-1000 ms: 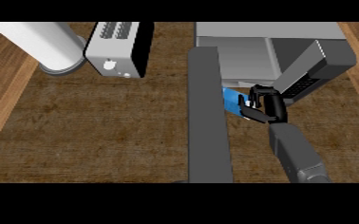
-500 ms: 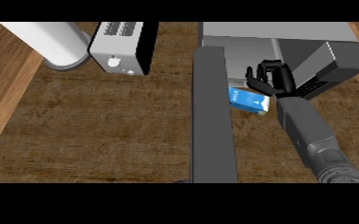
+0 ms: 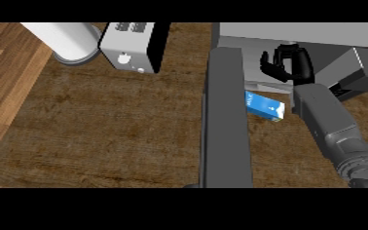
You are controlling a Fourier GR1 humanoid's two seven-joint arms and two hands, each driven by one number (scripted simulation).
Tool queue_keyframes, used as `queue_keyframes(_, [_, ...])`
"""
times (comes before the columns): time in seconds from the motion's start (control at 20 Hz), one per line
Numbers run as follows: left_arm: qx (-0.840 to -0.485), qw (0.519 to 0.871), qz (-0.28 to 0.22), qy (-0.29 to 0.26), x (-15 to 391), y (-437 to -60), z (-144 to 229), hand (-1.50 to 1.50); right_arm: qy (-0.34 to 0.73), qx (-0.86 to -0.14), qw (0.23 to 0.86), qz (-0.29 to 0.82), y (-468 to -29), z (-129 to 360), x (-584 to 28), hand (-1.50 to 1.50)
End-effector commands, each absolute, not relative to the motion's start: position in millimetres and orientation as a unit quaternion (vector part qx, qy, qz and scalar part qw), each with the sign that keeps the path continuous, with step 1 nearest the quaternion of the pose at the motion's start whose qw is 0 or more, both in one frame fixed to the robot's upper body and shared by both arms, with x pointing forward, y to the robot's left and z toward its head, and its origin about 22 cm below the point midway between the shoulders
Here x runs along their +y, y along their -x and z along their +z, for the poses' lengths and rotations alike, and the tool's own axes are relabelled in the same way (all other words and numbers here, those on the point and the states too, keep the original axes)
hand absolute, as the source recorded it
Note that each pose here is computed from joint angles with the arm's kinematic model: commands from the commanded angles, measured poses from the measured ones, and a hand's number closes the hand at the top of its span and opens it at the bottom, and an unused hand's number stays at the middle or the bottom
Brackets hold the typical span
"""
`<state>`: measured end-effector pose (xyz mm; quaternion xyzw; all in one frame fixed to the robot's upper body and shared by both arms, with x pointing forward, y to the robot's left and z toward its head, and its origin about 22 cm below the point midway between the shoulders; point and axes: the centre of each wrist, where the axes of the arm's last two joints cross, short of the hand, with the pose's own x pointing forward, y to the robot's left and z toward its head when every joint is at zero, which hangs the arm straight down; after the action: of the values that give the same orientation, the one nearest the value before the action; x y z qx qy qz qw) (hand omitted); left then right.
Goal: Pick up the milk, place it into the microwave and close the microwave
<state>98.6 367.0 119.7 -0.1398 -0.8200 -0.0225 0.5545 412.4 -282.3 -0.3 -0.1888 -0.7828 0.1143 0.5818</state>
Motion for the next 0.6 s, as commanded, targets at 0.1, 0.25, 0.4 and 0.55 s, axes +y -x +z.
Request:
queue_keyframes(0.1, [-0.82,0.554,-0.03,0.14,370.0,-103.8,123.9,-1.5,0.256,-0.77,0.575,0.105,-416.9,17.4,-304.9,1.5])
queue_keyframes(0.25, [-0.823,0.546,-0.035,0.151,367.3,-109.1,121.0,-1.5,0.264,-0.767,0.577,0.098,-422.9,29.1,-305.9,1.5])
queue_keyframes(0.4, [-0.825,0.543,-0.04,0.153,365.8,-114.0,123.9,-1.5,0.279,-0.767,0.565,0.118,-423.4,40.2,-322.8,1.5])
queue_keyframes(0.55, [-0.824,0.545,-0.042,0.152,368.8,-117.8,124.2,-1.5,0.291,-0.766,0.566,0.088,-425.9,39.6,-313.6,1.5])
